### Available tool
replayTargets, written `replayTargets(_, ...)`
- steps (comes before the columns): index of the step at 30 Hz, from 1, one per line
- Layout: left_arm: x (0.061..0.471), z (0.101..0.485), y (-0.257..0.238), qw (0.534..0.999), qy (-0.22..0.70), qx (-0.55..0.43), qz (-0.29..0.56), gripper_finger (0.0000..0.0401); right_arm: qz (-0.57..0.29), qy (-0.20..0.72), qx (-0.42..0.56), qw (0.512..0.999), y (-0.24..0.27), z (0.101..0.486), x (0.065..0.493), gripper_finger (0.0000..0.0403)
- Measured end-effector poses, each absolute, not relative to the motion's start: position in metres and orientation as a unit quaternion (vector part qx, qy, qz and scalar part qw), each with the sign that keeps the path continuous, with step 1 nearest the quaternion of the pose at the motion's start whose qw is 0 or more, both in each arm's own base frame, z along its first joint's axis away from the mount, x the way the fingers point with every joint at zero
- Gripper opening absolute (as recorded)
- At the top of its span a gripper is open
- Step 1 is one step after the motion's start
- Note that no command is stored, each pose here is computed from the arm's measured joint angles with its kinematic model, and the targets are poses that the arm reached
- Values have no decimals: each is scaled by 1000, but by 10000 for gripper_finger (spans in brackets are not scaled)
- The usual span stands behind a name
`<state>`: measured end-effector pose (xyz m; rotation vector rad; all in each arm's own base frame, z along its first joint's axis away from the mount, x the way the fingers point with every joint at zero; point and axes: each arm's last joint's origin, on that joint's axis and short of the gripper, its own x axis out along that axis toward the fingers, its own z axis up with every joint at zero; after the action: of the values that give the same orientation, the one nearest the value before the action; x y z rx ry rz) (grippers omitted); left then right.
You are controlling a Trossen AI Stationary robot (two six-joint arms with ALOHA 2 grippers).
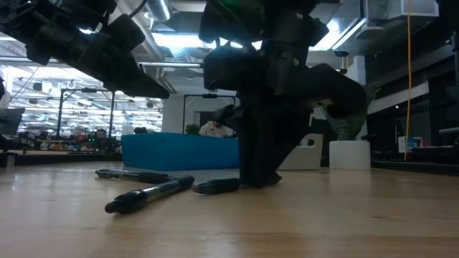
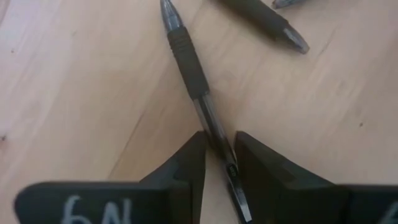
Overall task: Sort pens & pencils
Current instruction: Put the black pen into the gray bin
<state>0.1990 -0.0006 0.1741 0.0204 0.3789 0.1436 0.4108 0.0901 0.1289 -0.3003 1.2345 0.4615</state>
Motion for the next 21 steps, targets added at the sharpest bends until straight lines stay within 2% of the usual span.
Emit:
replayTargets(6,199,174,-1,980,188,10,70,66,211,577,-123,780,86,128,411,81)
replayTargets(12,199,174,-1,980,188,10,71,66,202,582,-110,780,82,127,411,25)
replayTargets(21,199,174,-1,980,188,10,71,66,205,583,-110,779,82,127,411,25)
